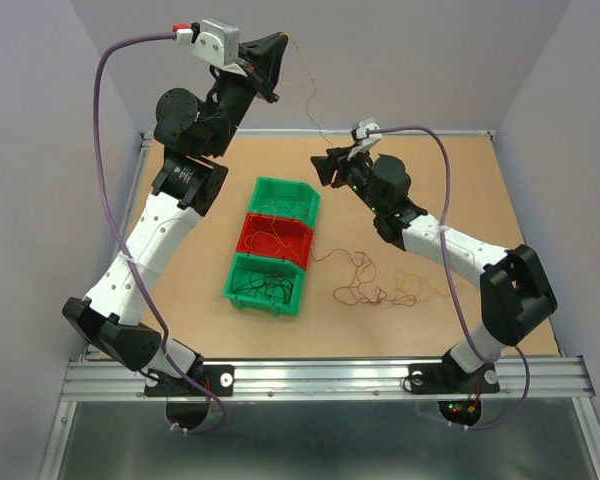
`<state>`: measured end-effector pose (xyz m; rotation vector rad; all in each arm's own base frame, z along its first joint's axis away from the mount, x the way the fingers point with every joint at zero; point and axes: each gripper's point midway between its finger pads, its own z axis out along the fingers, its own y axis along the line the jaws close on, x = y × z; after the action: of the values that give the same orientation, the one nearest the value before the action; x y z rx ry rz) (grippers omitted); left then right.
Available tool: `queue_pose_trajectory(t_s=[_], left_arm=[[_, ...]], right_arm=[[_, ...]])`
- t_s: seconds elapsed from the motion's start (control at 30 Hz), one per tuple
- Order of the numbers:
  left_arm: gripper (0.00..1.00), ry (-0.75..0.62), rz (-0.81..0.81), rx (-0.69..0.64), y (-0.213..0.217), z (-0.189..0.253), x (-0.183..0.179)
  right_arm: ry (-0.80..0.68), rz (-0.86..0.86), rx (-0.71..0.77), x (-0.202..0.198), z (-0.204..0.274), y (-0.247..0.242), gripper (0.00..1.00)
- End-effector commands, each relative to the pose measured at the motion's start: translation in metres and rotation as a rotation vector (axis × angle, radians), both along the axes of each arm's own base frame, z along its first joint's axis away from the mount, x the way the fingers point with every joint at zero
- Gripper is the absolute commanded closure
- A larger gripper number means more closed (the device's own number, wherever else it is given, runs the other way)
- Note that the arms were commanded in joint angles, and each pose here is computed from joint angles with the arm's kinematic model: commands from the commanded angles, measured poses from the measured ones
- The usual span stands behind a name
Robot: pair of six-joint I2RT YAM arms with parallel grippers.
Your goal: Untangle the cables
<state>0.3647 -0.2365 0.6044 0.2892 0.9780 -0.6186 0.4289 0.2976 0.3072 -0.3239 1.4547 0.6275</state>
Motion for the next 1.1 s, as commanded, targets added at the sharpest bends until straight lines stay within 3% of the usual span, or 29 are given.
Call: queue_pose_trajectory(t_s=[0.0,0.13,0.4,0.43,0.57,0.63,0.77,0.9,1.07], left_arm=[[1.00,-0.089,-0.009,-0.050,0.011,0.034,-0.020],[1.00,-0.089,-0.009,-0.048,0.010,0.034,-0.019],[1.00,-0.079,-0.021,-0.040,0.006,0.029,-0.016],[1.00,-0.081,-0.016,-0.040,0.007,0.029,-0.016],[1.00,-0.080,0.004,-0.035,0.007,0.028,-0.010],[1.00,-0.081,0.014,-0.034,0.007,0.029,-0.007],[1.00,-0.071,0.001,-0.032,0.002,0.027,-0.002],[1.00,-0.061,-0.005,-0.026,-0.004,0.024,0.005],[1.00,-0.049,0.007,-0.021,-0.007,0.023,0.016]], right_arm=[[-0.065,-0.124,0.033,0.019,0.034,-0.017,0.49],[-0.058,-0.183,0.015,0.029,0.030,-0.023,0.50],[-0.043,-0.271,-0.013,0.042,0.022,-0.033,0.44],[-0.040,-0.283,-0.014,0.043,0.021,-0.035,0.42],[-0.042,-0.258,-0.015,0.035,0.021,-0.034,0.19],[-0.041,-0.230,-0.010,0.031,0.022,-0.032,0.17],[-0.046,-0.183,0.006,0.019,0.028,-0.029,0.18],[-0.049,-0.144,0.009,0.013,0.030,-0.025,0.30],[-0.041,-0.093,0.033,0.002,0.036,-0.021,0.32]])
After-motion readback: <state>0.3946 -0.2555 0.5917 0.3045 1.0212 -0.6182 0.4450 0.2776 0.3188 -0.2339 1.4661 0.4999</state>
